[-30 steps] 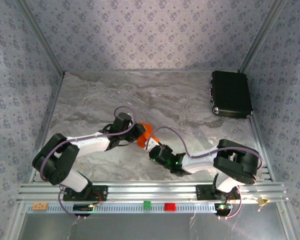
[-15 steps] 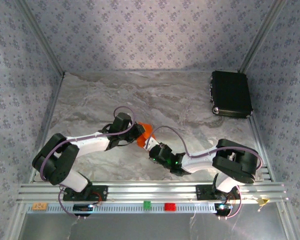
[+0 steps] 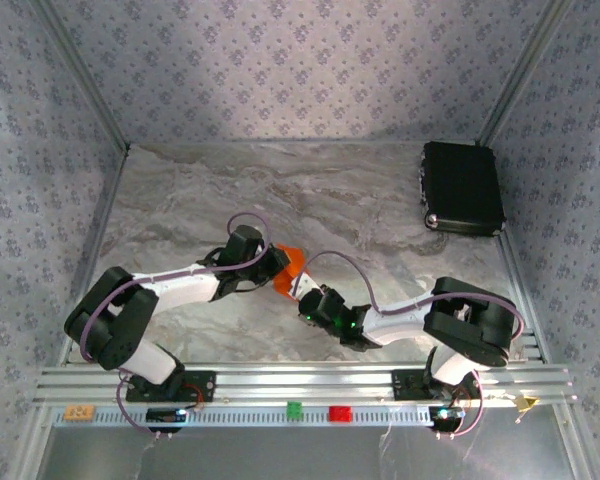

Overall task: Fold a paper plane with a square sheet of paper (pick it up from the middle)
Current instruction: Fourth fold the wing at the center of the table.

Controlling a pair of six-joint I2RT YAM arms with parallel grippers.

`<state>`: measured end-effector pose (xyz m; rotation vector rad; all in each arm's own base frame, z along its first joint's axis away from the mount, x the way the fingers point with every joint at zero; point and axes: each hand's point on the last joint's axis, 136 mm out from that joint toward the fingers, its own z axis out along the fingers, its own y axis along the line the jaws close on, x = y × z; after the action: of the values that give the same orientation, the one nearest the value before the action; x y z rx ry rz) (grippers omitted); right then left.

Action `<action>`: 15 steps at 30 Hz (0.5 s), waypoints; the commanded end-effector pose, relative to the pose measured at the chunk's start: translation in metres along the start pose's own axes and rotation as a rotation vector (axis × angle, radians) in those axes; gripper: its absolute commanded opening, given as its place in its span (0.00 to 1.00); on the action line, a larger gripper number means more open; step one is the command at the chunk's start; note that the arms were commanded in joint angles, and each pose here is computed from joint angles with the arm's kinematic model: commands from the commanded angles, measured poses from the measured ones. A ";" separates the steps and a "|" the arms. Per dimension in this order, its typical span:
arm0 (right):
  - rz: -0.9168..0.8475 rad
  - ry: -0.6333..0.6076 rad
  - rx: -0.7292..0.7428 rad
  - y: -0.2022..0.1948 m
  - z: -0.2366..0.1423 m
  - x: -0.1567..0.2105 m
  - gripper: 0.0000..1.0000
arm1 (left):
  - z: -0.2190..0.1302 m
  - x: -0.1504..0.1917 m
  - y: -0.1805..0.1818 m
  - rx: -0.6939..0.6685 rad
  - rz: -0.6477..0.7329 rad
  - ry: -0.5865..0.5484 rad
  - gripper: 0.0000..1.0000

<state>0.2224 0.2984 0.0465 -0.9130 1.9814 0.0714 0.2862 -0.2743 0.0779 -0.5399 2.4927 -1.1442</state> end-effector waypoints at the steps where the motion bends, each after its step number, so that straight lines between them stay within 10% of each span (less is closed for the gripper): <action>1: 0.023 0.006 0.003 -0.001 0.002 0.000 0.13 | 0.002 -0.002 -0.006 0.008 0.009 0.011 0.14; 15: 0.028 0.017 0.007 -0.002 0.004 0.002 0.17 | 0.002 -0.003 -0.006 0.008 0.011 0.010 0.13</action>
<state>0.2234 0.2976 0.0462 -0.9002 1.9893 0.0769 0.2862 -0.2743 0.0779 -0.5401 2.4931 -1.1439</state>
